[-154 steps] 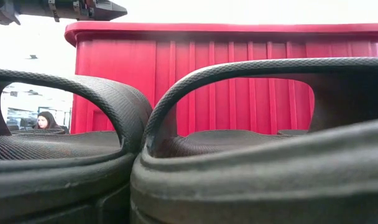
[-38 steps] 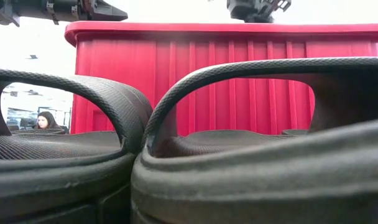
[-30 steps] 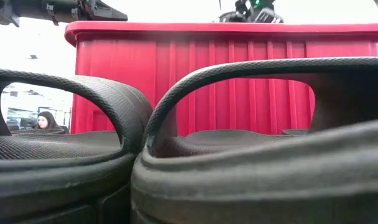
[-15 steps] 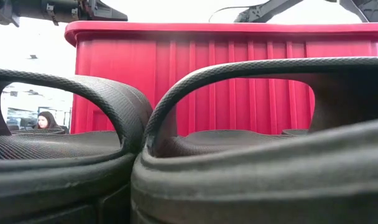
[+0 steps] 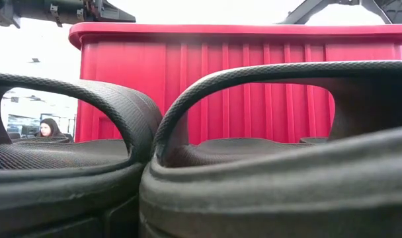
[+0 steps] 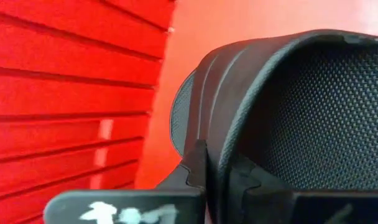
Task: Pick and place slides into bin
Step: Put the black slide into the red bin
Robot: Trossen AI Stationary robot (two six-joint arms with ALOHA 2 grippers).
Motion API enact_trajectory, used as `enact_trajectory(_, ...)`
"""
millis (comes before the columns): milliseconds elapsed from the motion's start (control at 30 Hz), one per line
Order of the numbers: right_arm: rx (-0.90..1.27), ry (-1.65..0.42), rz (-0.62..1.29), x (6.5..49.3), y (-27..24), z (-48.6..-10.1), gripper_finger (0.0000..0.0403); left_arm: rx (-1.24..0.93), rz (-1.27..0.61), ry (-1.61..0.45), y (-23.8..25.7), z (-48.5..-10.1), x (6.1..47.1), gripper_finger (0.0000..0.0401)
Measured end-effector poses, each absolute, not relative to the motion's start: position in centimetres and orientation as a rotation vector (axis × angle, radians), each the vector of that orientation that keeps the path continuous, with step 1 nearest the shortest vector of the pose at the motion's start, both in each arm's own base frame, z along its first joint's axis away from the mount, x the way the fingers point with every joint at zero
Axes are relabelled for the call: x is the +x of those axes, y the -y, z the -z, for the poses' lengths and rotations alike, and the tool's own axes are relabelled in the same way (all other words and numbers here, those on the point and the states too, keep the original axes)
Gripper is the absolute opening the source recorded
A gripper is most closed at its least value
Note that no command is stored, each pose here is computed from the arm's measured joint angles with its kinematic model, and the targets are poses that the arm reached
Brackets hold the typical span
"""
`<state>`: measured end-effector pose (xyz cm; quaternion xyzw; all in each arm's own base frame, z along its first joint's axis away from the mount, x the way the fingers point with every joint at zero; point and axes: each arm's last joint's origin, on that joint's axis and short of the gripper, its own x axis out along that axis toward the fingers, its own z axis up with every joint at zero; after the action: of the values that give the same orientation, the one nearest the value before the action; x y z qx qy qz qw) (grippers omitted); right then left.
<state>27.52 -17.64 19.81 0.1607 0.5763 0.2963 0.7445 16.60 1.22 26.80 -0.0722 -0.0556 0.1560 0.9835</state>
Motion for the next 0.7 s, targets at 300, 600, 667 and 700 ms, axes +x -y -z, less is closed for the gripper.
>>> enact_trajectory(300, 0.398, -1.216, -0.665, 27.2, 17.4, -18.7, 0.0004, -0.155, -0.332, 0.115, -1.3, -26.8, 16.6, 0.0001)
enact_trajectory(600, 0.442, -1.213, -0.637, 25.9, 18.1, -17.4, 0.0004, -0.155, -0.332, 0.115, -1.3, -26.8, 16.6, 0.0001)
enact_trajectory(667, 0.448, -1.211, -0.633, 25.7, 18.2, -17.3, 0.0004, -0.155, -0.332, 0.115, -1.3, -26.8, 16.6, 0.0001)
enact_trajectory(700, 0.449, -1.211, -0.632, 25.7, 18.2, -17.3, 0.0004, -0.155, -0.332, 0.115, -1.3, -26.8, 16.6, 0.0001)
